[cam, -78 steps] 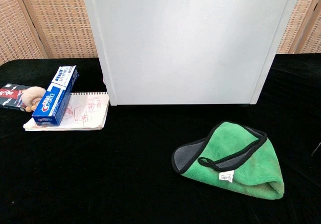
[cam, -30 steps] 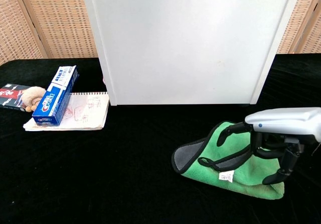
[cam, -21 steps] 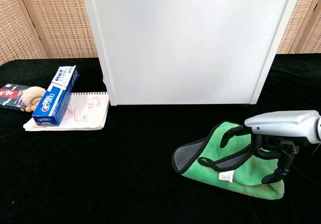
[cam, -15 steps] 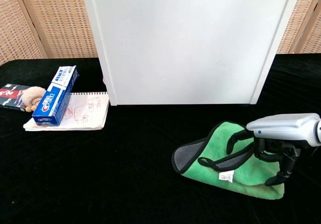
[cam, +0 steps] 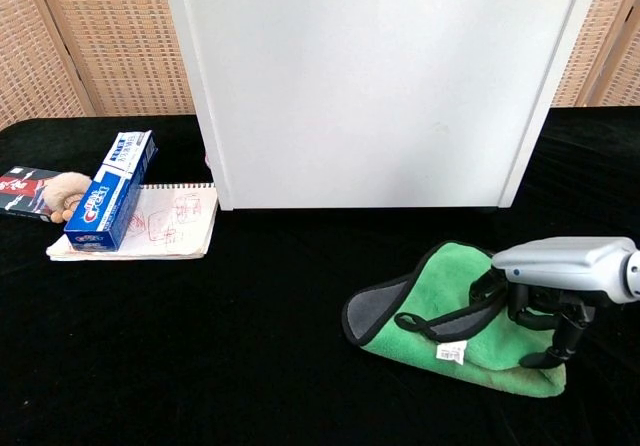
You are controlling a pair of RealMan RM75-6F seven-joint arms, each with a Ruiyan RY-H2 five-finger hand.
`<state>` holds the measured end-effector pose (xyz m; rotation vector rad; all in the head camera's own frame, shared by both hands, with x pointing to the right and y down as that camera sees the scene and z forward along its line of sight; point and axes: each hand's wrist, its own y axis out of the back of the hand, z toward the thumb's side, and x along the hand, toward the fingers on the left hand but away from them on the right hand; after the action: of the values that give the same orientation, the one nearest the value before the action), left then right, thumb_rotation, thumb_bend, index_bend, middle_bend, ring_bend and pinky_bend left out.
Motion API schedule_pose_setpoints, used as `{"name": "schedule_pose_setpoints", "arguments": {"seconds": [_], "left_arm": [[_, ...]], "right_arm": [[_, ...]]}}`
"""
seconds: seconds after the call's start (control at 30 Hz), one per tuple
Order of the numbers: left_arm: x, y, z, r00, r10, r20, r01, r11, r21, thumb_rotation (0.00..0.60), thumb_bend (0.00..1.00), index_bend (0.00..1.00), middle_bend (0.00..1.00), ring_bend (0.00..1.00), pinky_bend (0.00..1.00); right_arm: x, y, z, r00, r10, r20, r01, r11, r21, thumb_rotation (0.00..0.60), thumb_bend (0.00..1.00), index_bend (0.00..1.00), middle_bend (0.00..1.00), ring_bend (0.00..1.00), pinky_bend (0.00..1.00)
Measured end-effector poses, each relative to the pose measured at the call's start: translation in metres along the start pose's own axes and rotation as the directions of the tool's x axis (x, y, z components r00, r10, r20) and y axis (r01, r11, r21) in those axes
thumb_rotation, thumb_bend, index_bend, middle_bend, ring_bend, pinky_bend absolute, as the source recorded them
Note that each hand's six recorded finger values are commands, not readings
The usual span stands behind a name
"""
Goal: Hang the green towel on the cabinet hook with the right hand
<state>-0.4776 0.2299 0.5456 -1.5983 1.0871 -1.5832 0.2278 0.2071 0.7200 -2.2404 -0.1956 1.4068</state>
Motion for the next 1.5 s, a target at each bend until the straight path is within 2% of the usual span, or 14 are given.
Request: {"name": "schedule_pose_setpoints", "arguments": {"seconds": [0.3,0.6,0.83,0.93,1.2,1.33,1.5], "left_arm": [[0.001,0.0,0.0,1.0,-0.002,-0.003,0.002,1.0,0.002,0.6,0.0,0.0,0.0,0.0,0.0],[0.001,-0.001,0.0,1.0,-0.004,-0.002,0.004,1.0,0.0,0.6,0.0,0.0,0.0,0.0,0.0],[0.0,0.0,0.001,1.0,-0.003,0.004,0.003,1.0,-0.003,0.6,0.0,0.0,0.0,0.0,0.0],[-0.001,0.001,0.002,1.0,-0.001,0.007,0.001,1.0,-0.008,0.6,0.0,0.0,0.0,0.0,0.0],[-0.003,0.004,0.002,1.0,0.006,0.013,-0.005,1.0,-0.023,0.6,0.0,0.0,0.0,0.0,0.0],[-0.003,0.004,0.001,1.0,0.006,0.014,-0.005,1.0,-0.024,0.6,0.0,0.0,0.0,0.0,0.0],[-0.003,0.004,0.001,1.0,0.005,0.013,-0.004,1.0,-0.024,0.6,0.0,0.0,0.0,0.0,0.0]], "right_arm": [[-0.001,0.003,0.001,0.999,-0.038,-0.005,0.038,0.999,-0.021,0.6,0.61,0.78,0.97,0.94,1.0],[0.006,0.018,0.009,0.99,-0.134,-0.046,0.129,0.986,-0.102,0.6,0.63,0.83,0.99,0.96,1.0],[0.022,0.047,0.016,0.969,-0.235,-0.079,0.215,0.955,-0.203,0.6,0.63,0.88,1.0,0.98,1.0],[0.029,0.063,0.02,0.957,-0.277,-0.086,0.251,0.939,-0.236,0.6,0.64,0.91,1.0,0.99,1.0],[0.044,0.115,0.025,0.928,-0.366,-0.064,0.316,0.869,-0.381,0.6,0.64,0.97,1.0,1.0,1.0],[0.053,0.136,0.028,0.927,-0.373,-0.041,0.313,0.829,-0.463,0.6,0.64,0.98,1.0,1.0,1.0],[0.06,0.157,0.031,0.933,-0.359,-0.004,0.294,0.771,-0.566,0.6,0.64,0.99,1.0,1.0,1.0]]}}
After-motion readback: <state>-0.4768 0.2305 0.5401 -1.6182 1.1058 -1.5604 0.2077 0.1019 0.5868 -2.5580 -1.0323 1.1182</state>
